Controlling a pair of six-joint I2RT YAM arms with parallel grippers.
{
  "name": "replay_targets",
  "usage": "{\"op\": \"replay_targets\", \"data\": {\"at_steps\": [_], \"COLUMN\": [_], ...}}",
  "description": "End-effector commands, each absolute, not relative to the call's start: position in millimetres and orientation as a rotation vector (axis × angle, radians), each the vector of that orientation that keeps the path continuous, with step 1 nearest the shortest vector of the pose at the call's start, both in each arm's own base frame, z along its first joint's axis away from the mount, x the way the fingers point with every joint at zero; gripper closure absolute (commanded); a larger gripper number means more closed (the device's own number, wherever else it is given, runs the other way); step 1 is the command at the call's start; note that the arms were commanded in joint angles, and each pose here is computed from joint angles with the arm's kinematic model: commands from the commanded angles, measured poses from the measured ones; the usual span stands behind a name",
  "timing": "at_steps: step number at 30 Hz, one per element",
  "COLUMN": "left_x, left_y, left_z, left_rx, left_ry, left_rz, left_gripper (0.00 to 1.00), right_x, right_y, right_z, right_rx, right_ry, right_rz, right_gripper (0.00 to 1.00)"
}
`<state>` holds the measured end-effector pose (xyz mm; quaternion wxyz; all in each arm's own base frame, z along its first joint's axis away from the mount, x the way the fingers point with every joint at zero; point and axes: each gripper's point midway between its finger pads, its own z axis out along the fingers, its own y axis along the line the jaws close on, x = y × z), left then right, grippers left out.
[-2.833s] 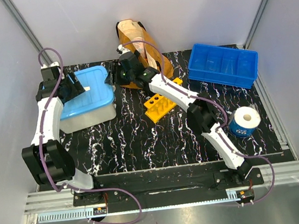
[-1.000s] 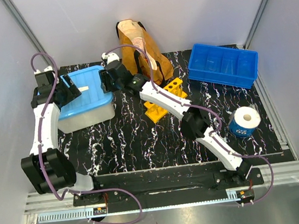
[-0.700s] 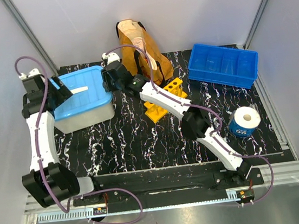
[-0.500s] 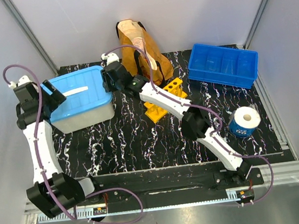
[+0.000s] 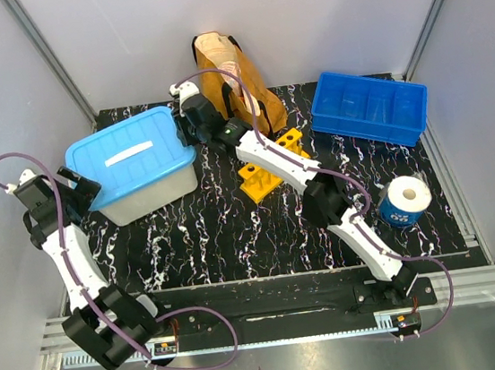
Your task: Organize the chemistry lab equipment
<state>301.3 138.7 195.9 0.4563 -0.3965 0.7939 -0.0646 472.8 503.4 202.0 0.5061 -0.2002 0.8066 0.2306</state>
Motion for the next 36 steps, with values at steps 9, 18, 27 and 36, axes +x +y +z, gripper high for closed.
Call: {"op": "replay_targets", "data": {"at_steps": [9, 18, 27, 36], "left_x": [318, 329, 321, 313], "left_y": [150, 147, 158, 161], "left_z": [213, 209, 195, 179], "left_rx": [-0.917, -0.896, -0.995, -1.061], "left_ry": [1.72, 1.658, 1.673, 1.708], "left_rz": [-0.398, -0.497, -0.458, -0.416], "left_gripper": [0.04, 0.05, 0.06, 0.05], "right_x": [480, 479, 480, 479], "right_y": [480, 484, 482, 484], "right_z": [220, 232, 234, 237], "right_rx": [-0.558, -0.544, -0.548, -0.545], "right_ry": [1.931, 1.903, 1.896, 1.89], "right_rz": [0.491, 0.533, 0.524, 0.532], "right_gripper": [0.67, 0.68, 0.68, 0.68]}}
